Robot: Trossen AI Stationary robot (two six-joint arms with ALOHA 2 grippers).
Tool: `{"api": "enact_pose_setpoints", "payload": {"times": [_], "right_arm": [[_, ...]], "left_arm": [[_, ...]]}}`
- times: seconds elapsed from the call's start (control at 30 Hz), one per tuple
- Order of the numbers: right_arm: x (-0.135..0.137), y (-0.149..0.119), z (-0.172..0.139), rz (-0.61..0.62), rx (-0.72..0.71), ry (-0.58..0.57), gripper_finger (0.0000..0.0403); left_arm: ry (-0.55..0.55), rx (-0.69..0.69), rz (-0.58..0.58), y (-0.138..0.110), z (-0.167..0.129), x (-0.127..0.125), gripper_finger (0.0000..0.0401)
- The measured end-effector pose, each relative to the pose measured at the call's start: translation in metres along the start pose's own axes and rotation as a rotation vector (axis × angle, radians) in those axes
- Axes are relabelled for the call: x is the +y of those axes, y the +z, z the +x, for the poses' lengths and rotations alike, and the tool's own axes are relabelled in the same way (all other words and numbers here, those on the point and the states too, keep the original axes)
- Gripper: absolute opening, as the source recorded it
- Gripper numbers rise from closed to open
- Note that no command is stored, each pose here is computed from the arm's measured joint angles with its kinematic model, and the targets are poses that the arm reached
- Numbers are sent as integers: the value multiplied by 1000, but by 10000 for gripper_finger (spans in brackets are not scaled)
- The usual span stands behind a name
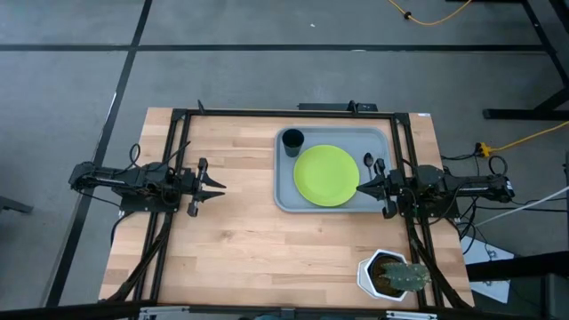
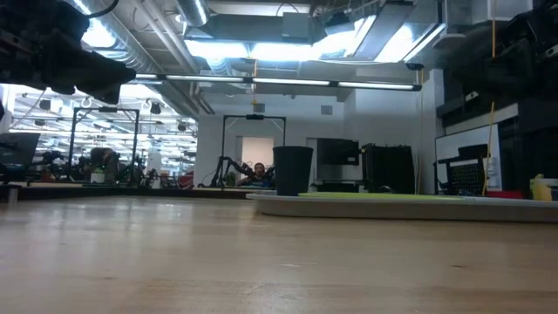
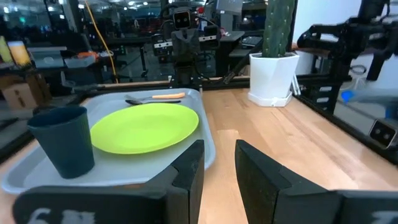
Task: Pick and place plate/cup/fork/spoon on tray
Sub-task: Return to Home Position
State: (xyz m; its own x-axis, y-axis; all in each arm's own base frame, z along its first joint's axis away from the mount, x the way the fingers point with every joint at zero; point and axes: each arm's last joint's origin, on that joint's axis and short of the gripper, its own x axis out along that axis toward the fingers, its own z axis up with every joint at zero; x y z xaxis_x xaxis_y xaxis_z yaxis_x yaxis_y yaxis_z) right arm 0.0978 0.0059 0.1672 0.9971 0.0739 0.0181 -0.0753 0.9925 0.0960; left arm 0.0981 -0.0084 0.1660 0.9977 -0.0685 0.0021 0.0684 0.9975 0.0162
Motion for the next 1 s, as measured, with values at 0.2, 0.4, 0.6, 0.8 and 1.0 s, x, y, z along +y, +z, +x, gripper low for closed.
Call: {"api": "enact_pose_setpoints", "payload": {"times": [0.2,0.4,0.6,0.8,1.0], "right_arm": [[0,0,0,0,0,0,11],[0,0,0,0,0,0,11],[0,0,0,0,0,0,11],[0,0,0,0,0,0,11],[0,0,0,0,0,0,11]], "left_arm": [[3,0,43,0,0,0,83],[4,1,44,0,0,0,83],[4,1,44,0,0,0,83],[4,1,45,0,0,0,83],[4,2,45,0,0,0,83]]}}
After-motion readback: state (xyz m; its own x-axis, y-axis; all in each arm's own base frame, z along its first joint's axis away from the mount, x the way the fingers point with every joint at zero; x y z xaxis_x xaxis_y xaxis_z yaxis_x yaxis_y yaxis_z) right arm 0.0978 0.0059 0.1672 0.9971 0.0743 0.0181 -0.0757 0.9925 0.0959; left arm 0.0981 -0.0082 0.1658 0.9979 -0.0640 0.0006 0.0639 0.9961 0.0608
